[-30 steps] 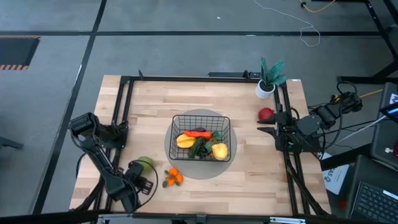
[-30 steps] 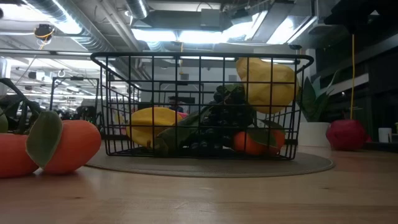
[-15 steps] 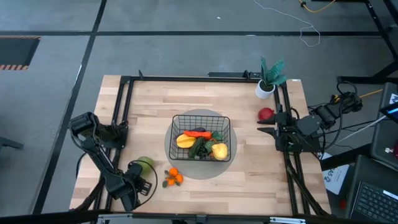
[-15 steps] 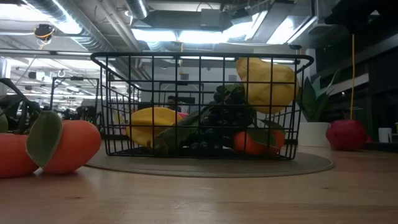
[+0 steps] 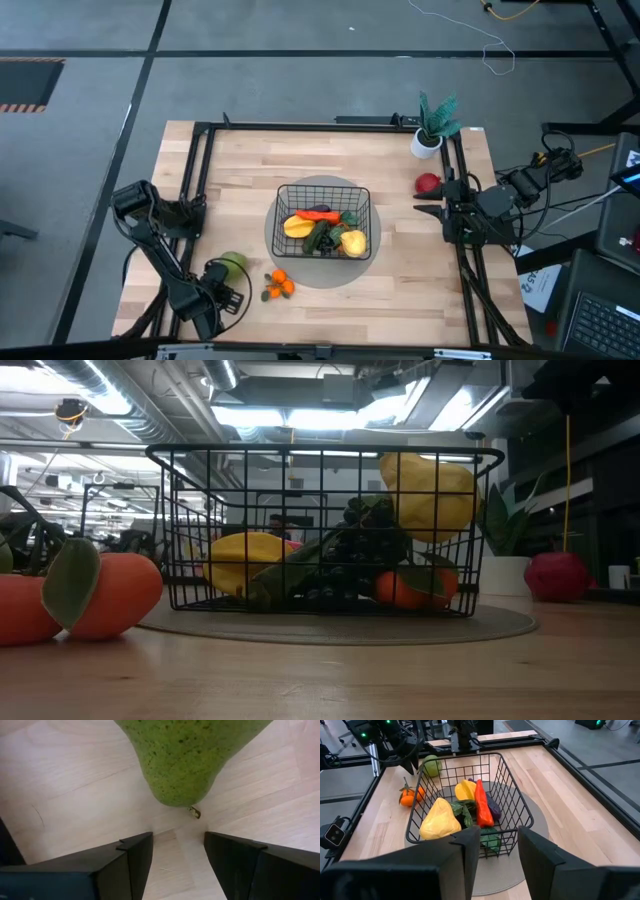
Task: Build produce basket
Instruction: Put the green pear into the black wire basket
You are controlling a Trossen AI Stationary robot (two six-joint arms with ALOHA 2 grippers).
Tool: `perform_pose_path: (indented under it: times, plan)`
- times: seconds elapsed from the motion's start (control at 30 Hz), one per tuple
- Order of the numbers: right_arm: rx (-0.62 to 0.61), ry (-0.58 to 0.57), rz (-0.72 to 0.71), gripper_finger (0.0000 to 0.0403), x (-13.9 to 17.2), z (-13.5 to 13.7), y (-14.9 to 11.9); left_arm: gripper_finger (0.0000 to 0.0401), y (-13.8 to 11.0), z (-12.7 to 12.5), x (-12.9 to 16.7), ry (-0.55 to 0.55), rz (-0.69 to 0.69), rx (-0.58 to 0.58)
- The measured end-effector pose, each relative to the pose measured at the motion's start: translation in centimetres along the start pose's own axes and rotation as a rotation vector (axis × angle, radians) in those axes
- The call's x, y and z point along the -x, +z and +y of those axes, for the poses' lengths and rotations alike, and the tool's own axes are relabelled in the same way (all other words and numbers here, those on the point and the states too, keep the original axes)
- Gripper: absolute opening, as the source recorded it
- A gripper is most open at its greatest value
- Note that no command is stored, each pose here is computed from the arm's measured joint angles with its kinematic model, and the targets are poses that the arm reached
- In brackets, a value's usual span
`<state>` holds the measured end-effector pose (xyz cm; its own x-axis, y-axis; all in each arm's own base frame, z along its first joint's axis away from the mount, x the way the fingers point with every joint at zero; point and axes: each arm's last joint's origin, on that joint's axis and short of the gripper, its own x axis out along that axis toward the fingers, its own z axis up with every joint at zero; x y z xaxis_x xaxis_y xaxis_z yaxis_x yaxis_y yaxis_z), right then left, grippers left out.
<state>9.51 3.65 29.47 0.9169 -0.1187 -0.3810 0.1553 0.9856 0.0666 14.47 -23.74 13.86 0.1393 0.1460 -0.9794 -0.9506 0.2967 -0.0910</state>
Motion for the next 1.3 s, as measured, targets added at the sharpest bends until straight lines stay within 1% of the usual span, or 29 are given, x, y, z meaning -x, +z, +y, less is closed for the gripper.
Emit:
perform_pose_path:
  times: [0.37, 0.67, 0.8, 0.97, 1.3]
  plan:
    - [0.0, 0.0, 0.0, 0.0124, 0.0, 0.0, 0.0, 0.0176, -0.3, -0.6, 0.8, 0.003, 0.016, -0.023]
    - [0.0, 0.0, 0.0, 0.0124, 0.0, 0.0, 0.0, 0.0176, 0.4, -0.2, 0.7, 0.053, -0.044, -0.031]
    - [0.0, 0.0, 0.0, 0.0124, 0.0, 0.0, 0.0, 0.0176, 0.5, -0.3, 0.7, 0.049, -0.05, -0.026]
    - [0.0, 0.0, 0.0, 0.0124, 0.0, 0.0, 0.0, 0.0176, 0.7, -0.6, 0.7, 0.015, -0.08, -0.019]
    - [0.0, 0.0, 0.0, 0.0124, 0.0, 0.0, 0.0, 0.0176, 1.1, -0.8, 0.7, 0.025, -0.082, -0.034]
